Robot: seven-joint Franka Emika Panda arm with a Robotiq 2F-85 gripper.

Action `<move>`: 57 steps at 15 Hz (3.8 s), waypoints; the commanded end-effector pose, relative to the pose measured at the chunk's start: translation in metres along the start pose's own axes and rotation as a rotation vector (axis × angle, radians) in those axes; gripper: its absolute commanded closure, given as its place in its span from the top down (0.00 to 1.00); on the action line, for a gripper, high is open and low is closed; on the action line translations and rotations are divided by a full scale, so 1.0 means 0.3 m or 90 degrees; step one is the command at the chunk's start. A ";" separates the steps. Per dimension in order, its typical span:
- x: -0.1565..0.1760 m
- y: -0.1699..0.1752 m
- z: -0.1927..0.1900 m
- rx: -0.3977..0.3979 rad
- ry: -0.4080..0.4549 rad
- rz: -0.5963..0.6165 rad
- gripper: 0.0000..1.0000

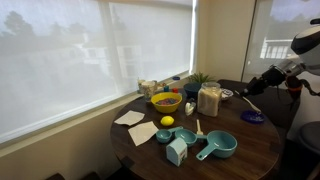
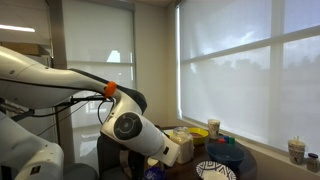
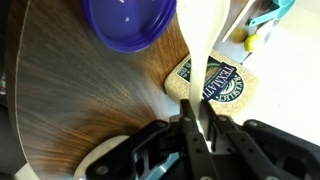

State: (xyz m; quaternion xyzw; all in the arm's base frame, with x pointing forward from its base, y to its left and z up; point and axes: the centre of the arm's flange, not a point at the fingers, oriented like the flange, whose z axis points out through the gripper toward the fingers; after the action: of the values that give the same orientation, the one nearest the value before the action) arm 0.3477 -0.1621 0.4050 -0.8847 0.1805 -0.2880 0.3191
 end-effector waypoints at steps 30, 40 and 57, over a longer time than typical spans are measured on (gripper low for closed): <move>-0.015 0.029 -0.081 0.152 0.113 0.013 0.03; 0.049 -0.188 -0.022 0.026 0.086 0.053 0.03; -0.081 -0.438 0.193 -0.310 -0.006 0.254 0.03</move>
State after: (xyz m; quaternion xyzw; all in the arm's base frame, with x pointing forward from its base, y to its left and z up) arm 0.3877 -0.0442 0.4384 -0.8865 0.3912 -0.1892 0.1589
